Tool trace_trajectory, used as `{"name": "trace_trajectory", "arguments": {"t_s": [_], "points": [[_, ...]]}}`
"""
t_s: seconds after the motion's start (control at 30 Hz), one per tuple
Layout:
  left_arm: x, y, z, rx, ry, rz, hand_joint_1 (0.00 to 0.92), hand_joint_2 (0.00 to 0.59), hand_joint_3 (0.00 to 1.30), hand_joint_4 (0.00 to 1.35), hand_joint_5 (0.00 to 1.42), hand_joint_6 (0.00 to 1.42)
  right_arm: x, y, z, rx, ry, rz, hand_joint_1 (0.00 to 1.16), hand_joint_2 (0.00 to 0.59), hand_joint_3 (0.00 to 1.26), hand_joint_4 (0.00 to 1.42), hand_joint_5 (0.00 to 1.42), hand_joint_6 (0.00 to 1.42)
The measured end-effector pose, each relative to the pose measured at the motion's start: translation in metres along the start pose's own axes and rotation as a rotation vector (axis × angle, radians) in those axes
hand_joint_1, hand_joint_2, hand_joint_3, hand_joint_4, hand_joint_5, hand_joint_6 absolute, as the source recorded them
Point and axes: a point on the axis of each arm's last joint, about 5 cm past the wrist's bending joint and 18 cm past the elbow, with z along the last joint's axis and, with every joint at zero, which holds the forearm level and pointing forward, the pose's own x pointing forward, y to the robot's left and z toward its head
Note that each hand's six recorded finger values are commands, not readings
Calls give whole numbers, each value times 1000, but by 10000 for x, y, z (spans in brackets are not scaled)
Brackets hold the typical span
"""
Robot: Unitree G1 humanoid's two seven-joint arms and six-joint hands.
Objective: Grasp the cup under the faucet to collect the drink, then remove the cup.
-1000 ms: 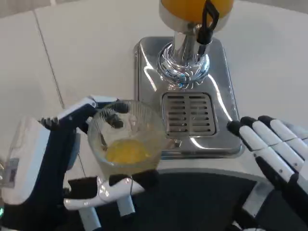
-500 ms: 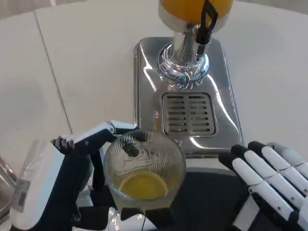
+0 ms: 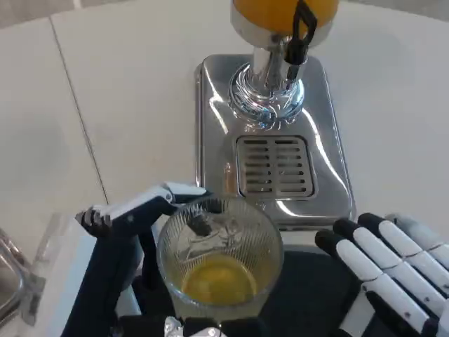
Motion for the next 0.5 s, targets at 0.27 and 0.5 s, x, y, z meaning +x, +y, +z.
{"name": "trace_trajectory", "arguments": {"t_s": [0.27,0.5], "points": [[6,-11,5,-9,5,8,808,0,1113,1162,1234,1424,60,-29,81,9,-30,-19,180,456,0,0,0,32],[23,-13,4,-26,2,6,808,0,1113,1162,1234,1424,48,4,91,25,1,-22,177,456,0,0,0,32]]}}
